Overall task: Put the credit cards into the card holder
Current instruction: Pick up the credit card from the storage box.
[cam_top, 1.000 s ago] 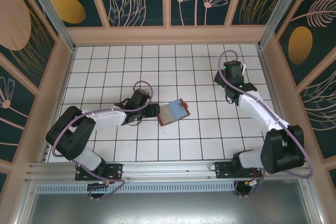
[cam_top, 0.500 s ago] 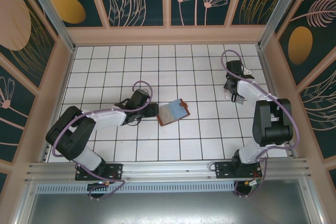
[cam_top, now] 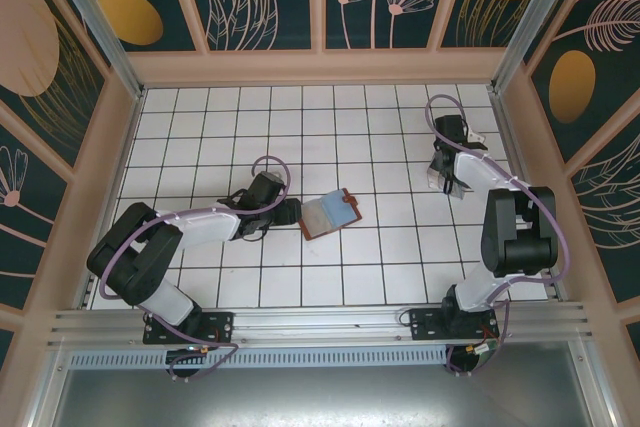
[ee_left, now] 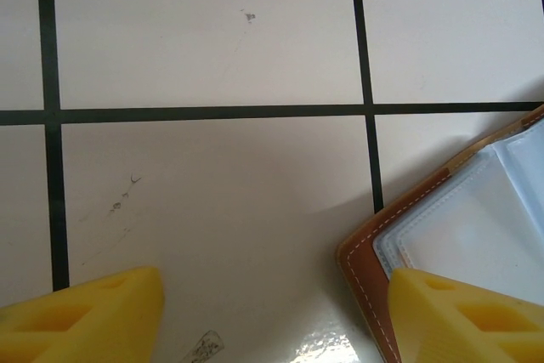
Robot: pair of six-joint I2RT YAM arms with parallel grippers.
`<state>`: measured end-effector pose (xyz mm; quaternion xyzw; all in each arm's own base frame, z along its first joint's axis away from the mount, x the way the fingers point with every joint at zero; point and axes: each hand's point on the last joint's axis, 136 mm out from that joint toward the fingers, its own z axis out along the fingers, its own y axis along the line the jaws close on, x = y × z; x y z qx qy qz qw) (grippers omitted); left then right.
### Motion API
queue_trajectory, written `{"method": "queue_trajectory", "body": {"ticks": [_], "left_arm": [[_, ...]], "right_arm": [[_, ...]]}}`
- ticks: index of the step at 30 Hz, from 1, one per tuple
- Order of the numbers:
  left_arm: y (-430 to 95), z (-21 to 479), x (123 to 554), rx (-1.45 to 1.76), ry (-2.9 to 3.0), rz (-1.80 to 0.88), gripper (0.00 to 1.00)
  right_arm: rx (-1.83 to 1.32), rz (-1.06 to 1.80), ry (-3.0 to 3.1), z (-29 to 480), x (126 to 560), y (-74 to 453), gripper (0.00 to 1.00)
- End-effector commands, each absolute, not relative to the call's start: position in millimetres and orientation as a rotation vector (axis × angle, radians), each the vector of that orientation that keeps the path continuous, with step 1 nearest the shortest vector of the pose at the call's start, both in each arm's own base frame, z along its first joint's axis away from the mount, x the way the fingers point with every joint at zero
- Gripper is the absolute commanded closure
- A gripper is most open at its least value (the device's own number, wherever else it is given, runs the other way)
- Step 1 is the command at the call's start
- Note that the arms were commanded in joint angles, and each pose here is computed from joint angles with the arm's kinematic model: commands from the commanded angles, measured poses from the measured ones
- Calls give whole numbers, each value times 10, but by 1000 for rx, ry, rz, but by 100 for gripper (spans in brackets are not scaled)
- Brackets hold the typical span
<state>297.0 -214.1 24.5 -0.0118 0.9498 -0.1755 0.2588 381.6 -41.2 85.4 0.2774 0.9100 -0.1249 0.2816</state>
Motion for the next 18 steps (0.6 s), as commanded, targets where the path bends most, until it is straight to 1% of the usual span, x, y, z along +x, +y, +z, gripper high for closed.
{"method": "queue_trajectory", "body": {"ticks": [1,4,7,14,18], "left_arm": [[-2137,276,2970,-12,2565,-470,29],[-2141,281,2971,-16,2569,-469,29],[-2167,292,2973,-19,2559,-495,30],[-2175,365,2990,-21,2541,-505,31],[-2171,386,2982,-19,2545,-503,31]], "right_arm": [[735,-302,2420,962,3920,-400,31],[710,-259,2435,895,3996,-336,30],[724,-277,2441,849,4027,-356,31],[755,-342,2442,797,3909,-485,31],[790,-318,2416,850,3843,-533,37]]}}
